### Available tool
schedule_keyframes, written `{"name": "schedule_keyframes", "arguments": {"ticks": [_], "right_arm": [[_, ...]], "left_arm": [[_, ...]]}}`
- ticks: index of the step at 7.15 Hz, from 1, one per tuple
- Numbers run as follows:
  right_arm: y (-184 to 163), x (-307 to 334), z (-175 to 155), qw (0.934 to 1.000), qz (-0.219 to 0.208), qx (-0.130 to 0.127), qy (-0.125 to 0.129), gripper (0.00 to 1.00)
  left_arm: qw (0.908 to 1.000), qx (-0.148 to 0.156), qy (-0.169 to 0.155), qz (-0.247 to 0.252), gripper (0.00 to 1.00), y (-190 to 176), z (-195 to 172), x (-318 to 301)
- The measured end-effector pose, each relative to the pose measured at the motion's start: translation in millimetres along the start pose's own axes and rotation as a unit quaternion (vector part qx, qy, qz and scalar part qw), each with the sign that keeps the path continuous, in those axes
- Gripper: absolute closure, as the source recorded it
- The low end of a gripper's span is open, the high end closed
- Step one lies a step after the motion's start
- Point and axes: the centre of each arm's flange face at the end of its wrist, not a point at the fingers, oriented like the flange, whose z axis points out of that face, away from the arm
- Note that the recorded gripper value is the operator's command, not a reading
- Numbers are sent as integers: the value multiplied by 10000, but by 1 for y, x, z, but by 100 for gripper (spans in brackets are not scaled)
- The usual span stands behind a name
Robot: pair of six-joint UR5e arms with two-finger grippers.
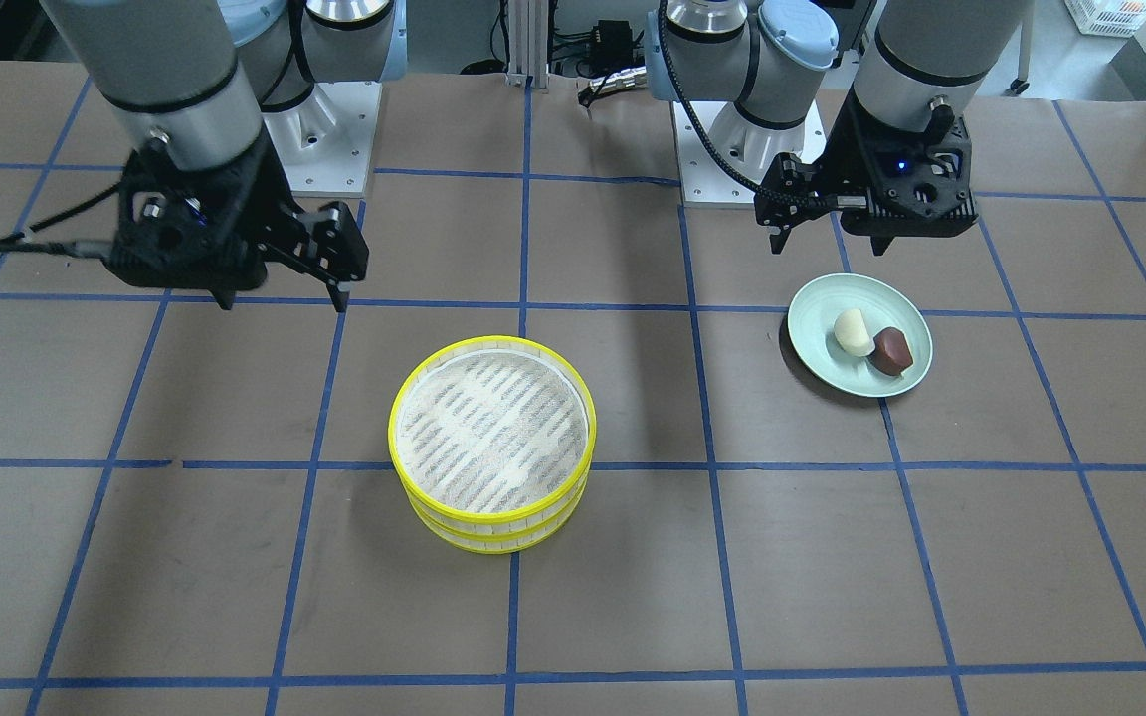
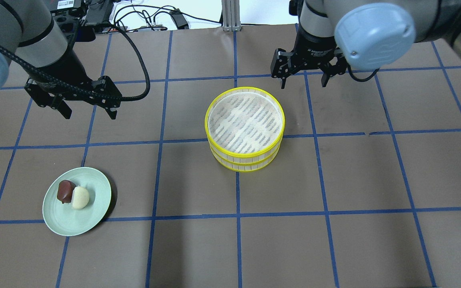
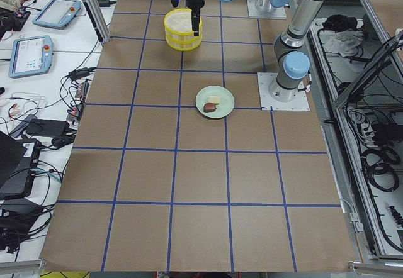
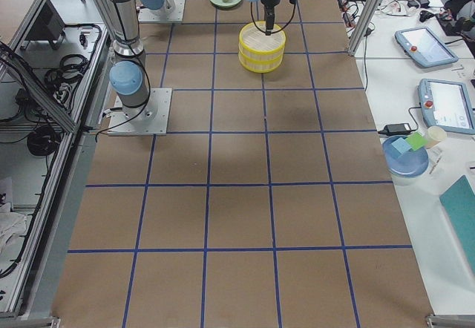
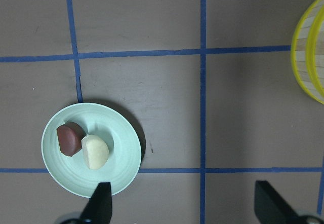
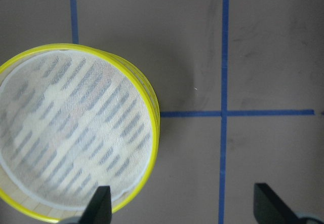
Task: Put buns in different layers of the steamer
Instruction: 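Move the right gripper to the steamer rim while the left approaches the plate, then lift the top tier aside with the right gripper while the left grasps the white bun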
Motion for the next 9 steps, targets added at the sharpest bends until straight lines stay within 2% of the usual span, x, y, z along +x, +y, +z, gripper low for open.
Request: {"name": "schedule_keyframes", "arguments": {"ticks": [2, 3, 5, 6, 8, 9], "right_arm": [[-11, -9, 69, 9999, -60, -138, 21, 1], [-13, -10, 91, 9996, -55, -259, 4, 5], [-16, -14, 118, 9988, -27, -485, -92, 31], [-16, -15, 124, 9984, -22, -548, -111, 52], [-16, -14, 128, 9982, -28, -590, -90, 71], [-16, -14, 128, 9982, -46, -588, -72, 75]], "left_arm": [[9999, -146, 53, -73, 0, -6, 14, -30], [9992, -345, 125, -144, 0, -9, 34, -57], [9962, -764, 165, -387, 0, -16, 91, -93], [9936, -1048, 83, -411, 0, -18, 121, -100], [9863, -1597, -16, -401, 0, -26, 173, -111], [9823, -1831, 12, -398, 0, -29, 198, -114]]}}
